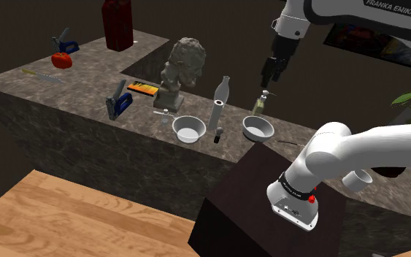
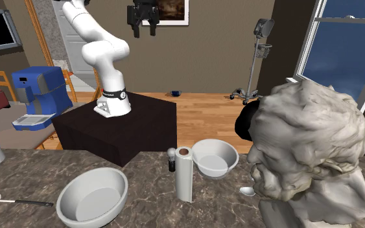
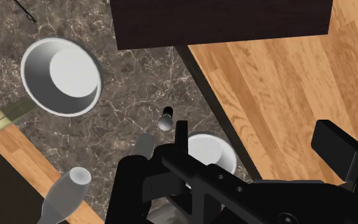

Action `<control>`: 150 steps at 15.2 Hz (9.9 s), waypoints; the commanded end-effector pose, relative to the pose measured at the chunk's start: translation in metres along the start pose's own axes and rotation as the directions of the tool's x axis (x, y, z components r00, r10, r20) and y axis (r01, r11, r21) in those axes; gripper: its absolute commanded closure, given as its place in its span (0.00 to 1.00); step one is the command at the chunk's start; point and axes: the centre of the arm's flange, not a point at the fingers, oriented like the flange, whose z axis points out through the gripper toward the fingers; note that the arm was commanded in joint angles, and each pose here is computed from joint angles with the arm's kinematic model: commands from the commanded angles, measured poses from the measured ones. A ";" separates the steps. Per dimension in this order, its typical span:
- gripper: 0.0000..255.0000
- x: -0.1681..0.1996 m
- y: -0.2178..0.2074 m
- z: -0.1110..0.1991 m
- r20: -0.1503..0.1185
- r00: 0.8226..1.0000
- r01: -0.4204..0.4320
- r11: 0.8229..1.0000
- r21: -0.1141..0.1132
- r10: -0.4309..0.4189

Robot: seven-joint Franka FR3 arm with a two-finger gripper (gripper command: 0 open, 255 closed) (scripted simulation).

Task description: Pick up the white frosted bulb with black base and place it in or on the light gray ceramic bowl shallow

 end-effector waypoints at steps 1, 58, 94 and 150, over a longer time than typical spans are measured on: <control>0.00 0.000 0.000 0.000 0.000 1.000 0.000 1.000 0.000 0.000; 1.00 0.235 0.125 0.450 0.091 0.987 0.112 0.979 0.169 -0.129; 1.00 0.248 0.110 0.294 0.091 0.987 0.112 0.979 0.169 -0.129; 0.00 0.384 0.021 0.311 0.091 0.987 0.112 0.979 0.169 -0.129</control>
